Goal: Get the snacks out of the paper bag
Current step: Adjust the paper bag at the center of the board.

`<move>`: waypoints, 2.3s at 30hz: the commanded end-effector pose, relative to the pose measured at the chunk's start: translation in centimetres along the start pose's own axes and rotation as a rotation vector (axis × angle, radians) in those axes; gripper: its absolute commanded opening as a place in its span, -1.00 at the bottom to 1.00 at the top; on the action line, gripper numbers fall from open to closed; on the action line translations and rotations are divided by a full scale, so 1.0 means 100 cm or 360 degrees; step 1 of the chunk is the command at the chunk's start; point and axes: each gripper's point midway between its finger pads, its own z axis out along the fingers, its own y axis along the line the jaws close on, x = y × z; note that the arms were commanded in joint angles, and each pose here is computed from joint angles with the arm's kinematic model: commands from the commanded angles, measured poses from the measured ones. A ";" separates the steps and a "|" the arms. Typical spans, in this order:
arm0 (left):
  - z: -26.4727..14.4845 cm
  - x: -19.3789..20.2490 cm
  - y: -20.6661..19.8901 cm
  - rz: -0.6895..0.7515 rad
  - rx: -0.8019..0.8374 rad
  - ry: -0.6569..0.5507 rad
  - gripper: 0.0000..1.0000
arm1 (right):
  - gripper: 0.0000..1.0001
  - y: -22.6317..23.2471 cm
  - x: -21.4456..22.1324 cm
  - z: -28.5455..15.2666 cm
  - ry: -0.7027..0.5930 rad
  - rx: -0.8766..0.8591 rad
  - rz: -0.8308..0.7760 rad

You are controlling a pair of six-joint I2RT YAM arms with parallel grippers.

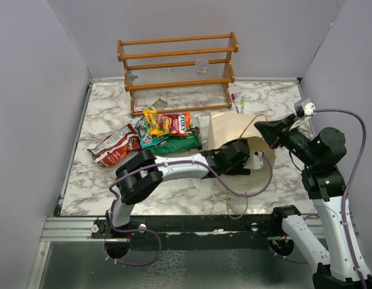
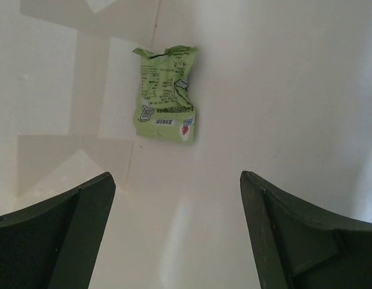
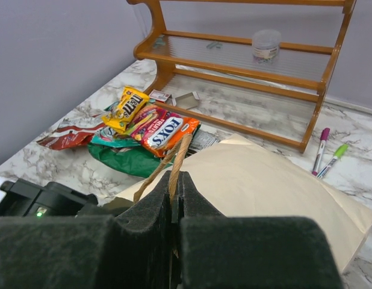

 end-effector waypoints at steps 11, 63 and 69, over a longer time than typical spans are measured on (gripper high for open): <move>0.059 -0.012 0.044 -0.0821 -0.0349 -0.0188 0.77 | -0.96 0.010 -0.009 0.000 -0.0027 -0.0072 0.0016; -0.019 -0.003 -0.004 -0.1318 -0.0296 -0.0319 0.18 | -0.96 0.027 -0.017 0.005 -0.0047 -0.0222 0.0137; -0.034 -0.009 -0.011 -0.1302 -0.0215 -0.0392 0.26 | -0.96 0.055 -0.007 0.001 0.0007 -0.0578 -0.0078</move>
